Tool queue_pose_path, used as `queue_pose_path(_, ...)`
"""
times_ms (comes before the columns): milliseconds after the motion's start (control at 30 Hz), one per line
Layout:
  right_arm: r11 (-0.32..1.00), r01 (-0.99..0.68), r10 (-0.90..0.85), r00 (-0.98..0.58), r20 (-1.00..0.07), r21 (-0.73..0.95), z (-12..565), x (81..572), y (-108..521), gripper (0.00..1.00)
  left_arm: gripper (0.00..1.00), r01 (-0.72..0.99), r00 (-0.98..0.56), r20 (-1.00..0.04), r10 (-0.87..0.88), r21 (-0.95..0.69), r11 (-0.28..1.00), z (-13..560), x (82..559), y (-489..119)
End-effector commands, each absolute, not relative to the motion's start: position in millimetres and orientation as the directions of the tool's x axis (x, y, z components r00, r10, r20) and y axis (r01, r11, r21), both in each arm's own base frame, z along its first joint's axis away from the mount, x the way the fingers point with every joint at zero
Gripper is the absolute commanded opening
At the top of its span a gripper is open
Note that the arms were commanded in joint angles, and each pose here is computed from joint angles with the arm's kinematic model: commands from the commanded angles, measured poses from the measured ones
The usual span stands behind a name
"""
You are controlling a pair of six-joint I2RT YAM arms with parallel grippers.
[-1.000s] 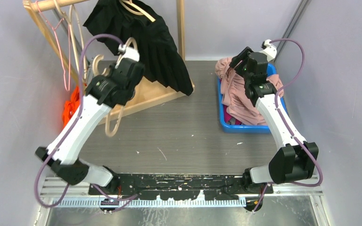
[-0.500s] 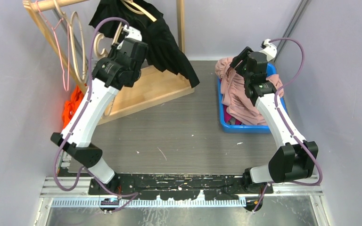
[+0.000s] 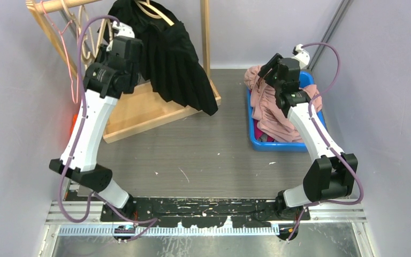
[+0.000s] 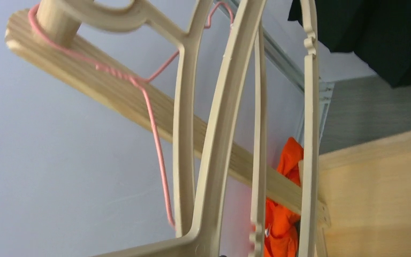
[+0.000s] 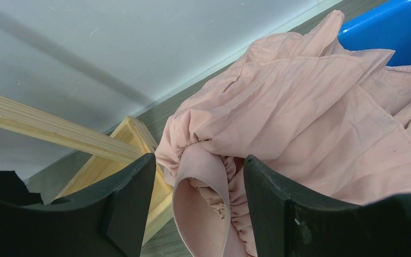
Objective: Remove the skirt from the hanger
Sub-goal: Place the hanger at the clothesline.
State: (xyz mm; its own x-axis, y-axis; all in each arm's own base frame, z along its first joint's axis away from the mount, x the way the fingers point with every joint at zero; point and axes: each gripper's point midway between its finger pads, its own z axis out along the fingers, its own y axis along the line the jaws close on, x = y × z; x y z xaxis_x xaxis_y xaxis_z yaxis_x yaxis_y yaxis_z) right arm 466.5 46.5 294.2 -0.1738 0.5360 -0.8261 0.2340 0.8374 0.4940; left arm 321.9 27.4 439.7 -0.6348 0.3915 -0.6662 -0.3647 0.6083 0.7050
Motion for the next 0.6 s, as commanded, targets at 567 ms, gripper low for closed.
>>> queue_pose_path(567, 0.849, 0.214, 0.508, -0.073, -0.858, 0.484, 350.8, 486.2, 38.3, 0.66, 0.00, -0.498, -0.421, -0.829, 0.368, 0.550, 0.670, 499.8, 433.8, 36.2)
